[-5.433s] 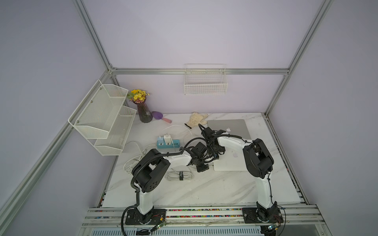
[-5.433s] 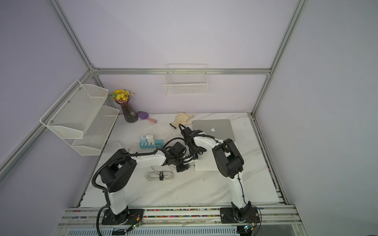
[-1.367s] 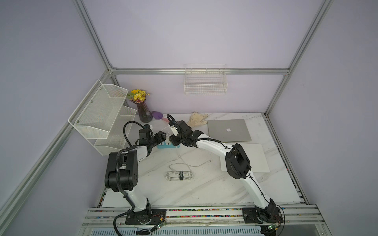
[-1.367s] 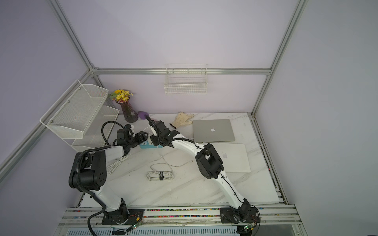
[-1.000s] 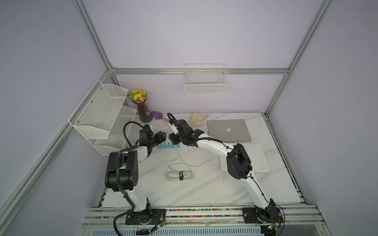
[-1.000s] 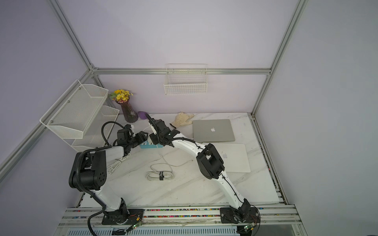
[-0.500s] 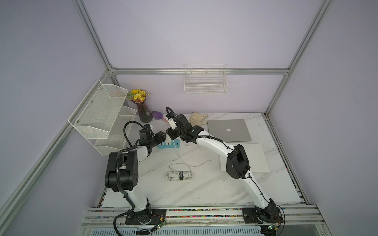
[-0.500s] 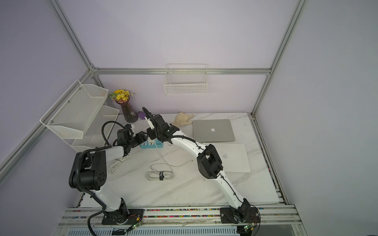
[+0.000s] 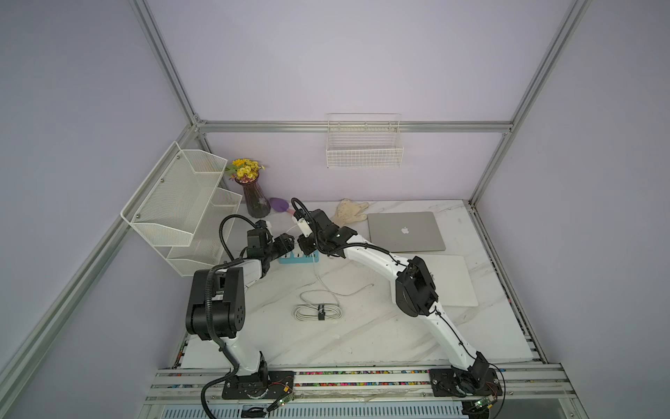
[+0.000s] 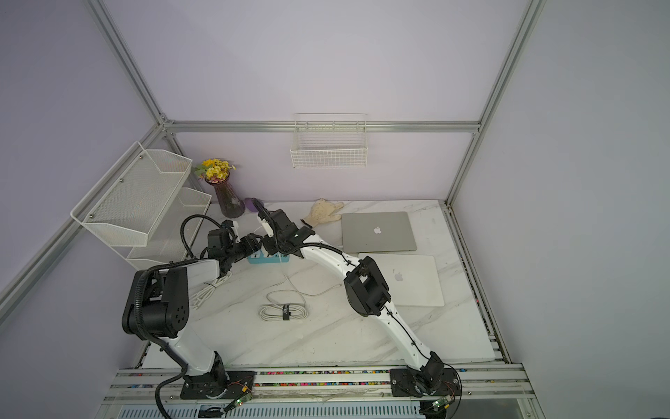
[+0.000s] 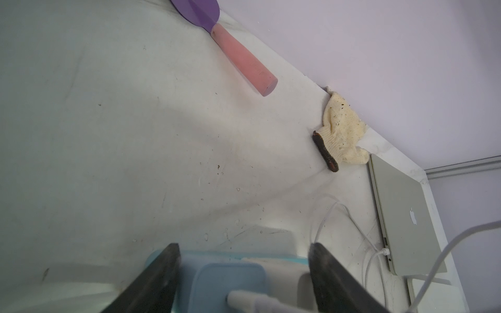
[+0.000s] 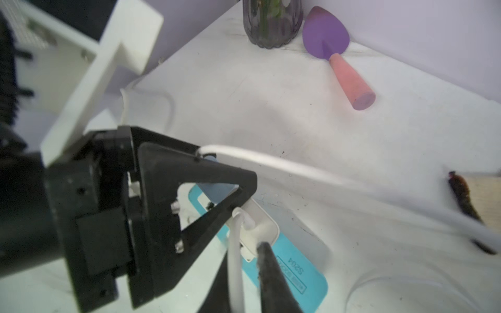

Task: Unplug the laptop charger
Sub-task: Remove the charging cable from the plug.

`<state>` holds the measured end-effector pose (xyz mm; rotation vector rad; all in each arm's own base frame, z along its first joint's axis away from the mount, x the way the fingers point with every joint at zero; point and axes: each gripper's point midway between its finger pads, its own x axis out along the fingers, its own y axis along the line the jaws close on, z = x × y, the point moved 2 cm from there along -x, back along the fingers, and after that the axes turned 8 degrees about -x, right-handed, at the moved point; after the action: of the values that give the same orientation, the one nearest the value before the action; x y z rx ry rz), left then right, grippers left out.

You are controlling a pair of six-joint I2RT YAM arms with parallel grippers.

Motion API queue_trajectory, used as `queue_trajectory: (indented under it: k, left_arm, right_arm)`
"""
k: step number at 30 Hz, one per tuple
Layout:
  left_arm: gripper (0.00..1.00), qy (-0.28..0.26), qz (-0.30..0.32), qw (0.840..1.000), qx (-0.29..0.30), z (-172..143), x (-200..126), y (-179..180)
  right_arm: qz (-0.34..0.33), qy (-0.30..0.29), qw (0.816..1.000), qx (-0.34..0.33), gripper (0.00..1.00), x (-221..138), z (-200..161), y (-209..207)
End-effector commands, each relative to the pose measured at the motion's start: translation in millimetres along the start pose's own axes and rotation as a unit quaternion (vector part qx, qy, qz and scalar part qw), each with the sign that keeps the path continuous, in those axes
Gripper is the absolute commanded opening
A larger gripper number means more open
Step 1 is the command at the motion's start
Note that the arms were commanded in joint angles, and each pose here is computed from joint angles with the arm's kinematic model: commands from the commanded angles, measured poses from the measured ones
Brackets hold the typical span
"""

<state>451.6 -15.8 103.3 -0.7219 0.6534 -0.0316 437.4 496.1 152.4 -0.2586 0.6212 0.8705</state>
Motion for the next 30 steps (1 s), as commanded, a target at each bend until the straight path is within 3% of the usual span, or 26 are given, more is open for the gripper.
queue_trajectory:
  k: [1,4,30]
  left_arm:
    - [0.75,0.045,0.051,0.998,0.009,-26,2,21]
    - [0.75,0.048,0.053,0.997,0.012,-28,2,21]
    - [0.72,0.082,0.08,0.993,0.025,-39,10,30]
  right_arm:
    - [0.008,-0.002,1.0,-0.006,0.11,-2,4,4]
    - [0.011,-0.004,1.0,-0.008,0.0,-4,7,6]
    - [0.019,-0.053,0.998,-0.005,0.0,-41,51,11]
